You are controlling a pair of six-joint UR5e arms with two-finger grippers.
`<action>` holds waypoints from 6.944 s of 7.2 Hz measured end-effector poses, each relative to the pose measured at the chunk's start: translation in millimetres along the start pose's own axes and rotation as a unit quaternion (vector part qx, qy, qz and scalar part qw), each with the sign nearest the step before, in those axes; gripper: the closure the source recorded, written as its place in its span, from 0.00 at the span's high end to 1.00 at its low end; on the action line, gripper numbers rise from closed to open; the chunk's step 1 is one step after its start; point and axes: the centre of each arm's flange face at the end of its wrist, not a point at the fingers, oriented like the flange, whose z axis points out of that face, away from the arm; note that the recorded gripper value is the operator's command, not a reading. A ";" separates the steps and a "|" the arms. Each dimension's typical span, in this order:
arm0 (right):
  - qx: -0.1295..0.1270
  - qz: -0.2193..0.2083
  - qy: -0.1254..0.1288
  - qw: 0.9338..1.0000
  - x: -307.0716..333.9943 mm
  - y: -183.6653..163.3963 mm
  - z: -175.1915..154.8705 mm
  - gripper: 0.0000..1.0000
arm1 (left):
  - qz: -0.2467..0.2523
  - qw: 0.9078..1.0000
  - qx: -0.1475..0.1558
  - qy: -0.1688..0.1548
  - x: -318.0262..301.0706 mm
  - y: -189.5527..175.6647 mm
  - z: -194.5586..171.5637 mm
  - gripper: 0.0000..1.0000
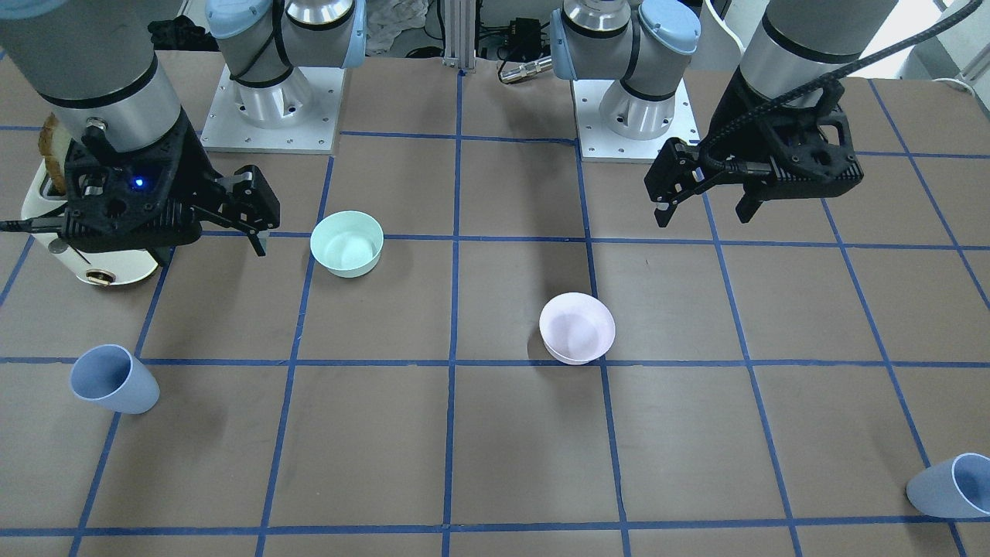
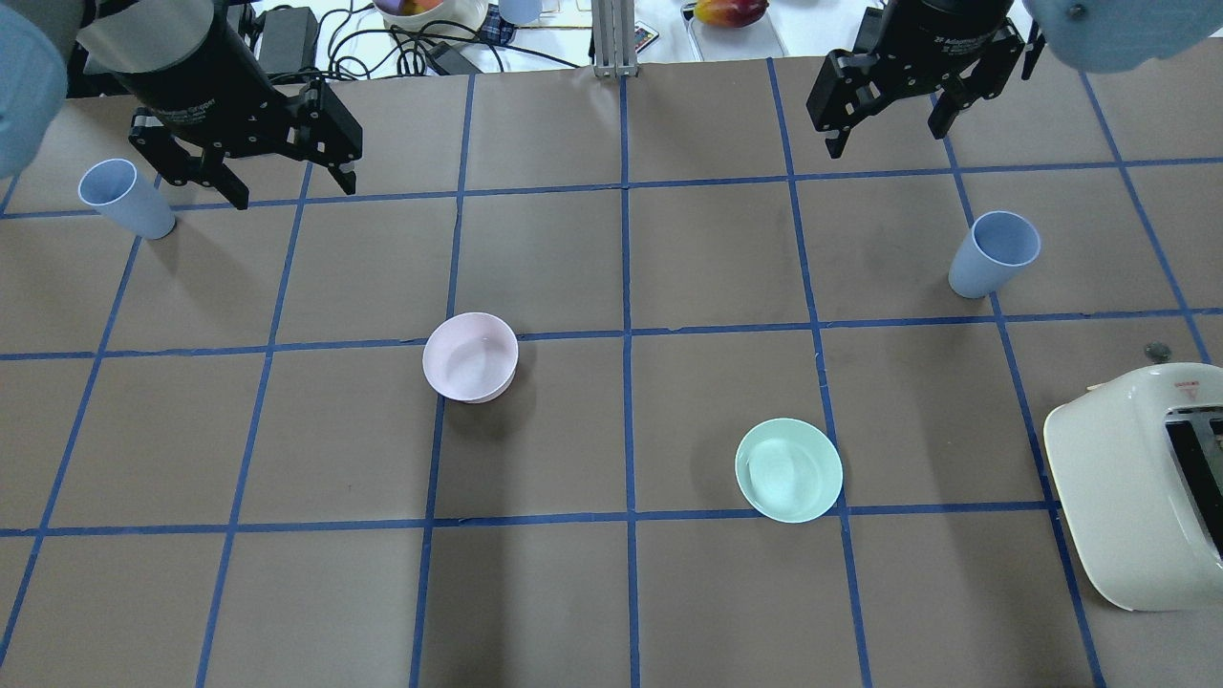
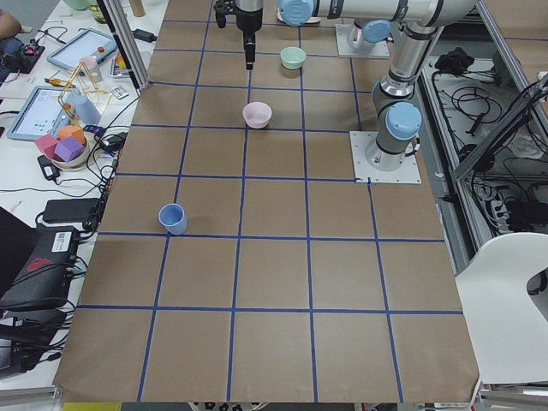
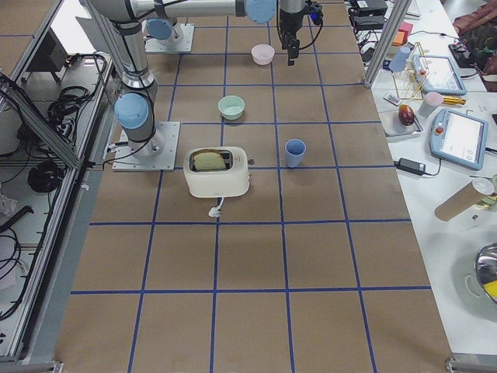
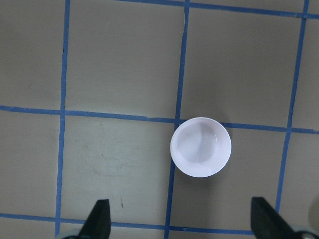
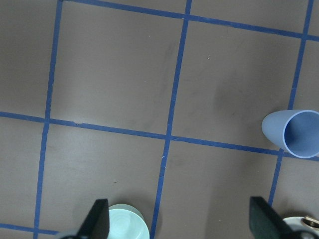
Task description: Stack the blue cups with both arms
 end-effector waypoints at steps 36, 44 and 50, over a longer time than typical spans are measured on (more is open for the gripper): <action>-0.072 0.078 -0.029 0.994 283.3 -6.1 243.5 0.50 | 0.133 0.990 0.053 -0.006 -84.2 -210.4 155.6 0.00; -0.060 0.065 -0.046 0.995 282.7 -11.8 239.3 0.00 | 0.074 0.992 0.093 0.051 271.1 -120.9 219.4 0.00; -0.064 0.060 -0.053 0.995 278.3 -19.2 183.5 0.00 | 0.082 0.993 0.081 0.025 289.3 -126.7 268.4 1.00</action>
